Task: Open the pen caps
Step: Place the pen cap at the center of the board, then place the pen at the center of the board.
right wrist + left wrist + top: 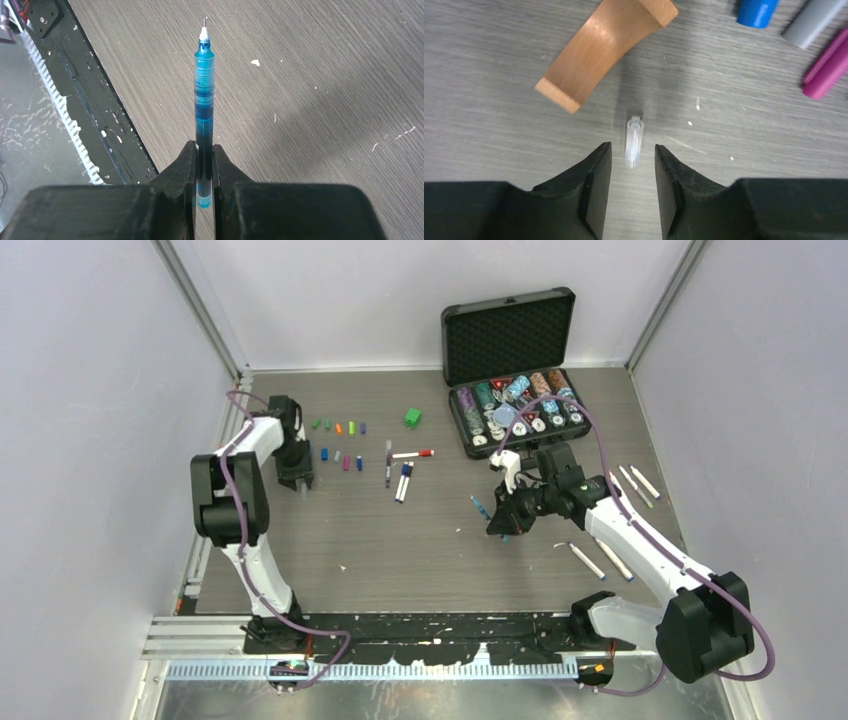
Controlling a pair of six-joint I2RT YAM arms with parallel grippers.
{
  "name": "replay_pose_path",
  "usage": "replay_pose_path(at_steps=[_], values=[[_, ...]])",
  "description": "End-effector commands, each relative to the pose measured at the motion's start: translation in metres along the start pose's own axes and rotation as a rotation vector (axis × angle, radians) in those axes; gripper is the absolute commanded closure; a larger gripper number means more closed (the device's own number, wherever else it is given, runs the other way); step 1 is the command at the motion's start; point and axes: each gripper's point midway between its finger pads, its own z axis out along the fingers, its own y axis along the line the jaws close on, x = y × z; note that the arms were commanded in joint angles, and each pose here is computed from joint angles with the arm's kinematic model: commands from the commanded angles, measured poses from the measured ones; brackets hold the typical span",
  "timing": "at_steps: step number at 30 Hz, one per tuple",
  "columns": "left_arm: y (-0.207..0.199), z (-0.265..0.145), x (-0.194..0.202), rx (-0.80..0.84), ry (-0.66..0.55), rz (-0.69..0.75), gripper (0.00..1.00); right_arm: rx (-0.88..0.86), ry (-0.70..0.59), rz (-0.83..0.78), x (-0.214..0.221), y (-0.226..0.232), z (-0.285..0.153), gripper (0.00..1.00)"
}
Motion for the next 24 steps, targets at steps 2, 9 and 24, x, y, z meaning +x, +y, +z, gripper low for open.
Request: replay_pose_path(at_steps=[2, 9, 24], values=[[-0.004, -0.070, -0.020, 0.052, -0.209, -0.030, 0.55, 0.026, -0.012, -0.010, -0.008, -0.008, 0.001, 1.00], [-0.023, -0.142, -0.004, 0.223, -0.433, -0.039, 0.32, 0.166, 0.009, 0.046, -0.002, -0.037, 0.006, 1.00], [-0.038, -0.178, 0.067, 0.345, -0.685, 0.020, 0.00, 0.256, 0.197, 0.072, 0.025, -0.061, 0.032, 0.96]])
